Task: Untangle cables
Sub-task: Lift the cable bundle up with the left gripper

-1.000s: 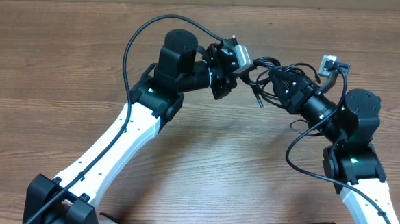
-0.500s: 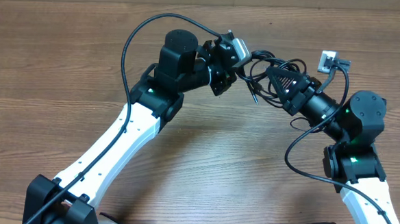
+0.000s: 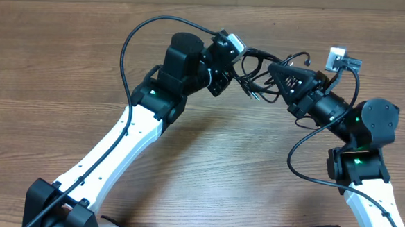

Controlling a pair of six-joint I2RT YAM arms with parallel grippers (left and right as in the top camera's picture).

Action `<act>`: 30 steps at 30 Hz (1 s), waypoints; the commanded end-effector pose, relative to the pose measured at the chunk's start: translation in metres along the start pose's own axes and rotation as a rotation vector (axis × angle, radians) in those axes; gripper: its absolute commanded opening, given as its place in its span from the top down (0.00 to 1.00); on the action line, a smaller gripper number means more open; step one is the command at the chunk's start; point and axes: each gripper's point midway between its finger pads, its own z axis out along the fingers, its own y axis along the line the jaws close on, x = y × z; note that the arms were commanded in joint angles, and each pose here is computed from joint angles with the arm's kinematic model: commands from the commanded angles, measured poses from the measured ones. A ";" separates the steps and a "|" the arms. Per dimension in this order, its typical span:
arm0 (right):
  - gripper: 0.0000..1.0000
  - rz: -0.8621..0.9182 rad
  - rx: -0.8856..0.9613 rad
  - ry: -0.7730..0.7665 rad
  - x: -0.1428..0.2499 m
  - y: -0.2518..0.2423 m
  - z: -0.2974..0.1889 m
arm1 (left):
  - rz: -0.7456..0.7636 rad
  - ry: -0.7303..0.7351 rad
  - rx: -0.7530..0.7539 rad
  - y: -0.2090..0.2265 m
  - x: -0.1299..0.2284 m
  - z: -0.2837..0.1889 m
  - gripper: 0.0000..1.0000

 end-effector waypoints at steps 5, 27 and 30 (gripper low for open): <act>0.96 -0.069 -0.078 -0.067 -0.022 0.027 -0.002 | -0.050 0.051 -0.106 0.016 0.002 -0.012 0.96; 0.91 0.004 0.172 -0.252 -0.051 -0.024 -0.012 | -0.131 0.019 -0.036 0.029 0.001 -0.024 0.96; 0.89 0.045 0.226 -0.229 -0.044 -0.039 -0.015 | -0.121 -0.016 -0.027 0.028 -0.008 -0.026 0.96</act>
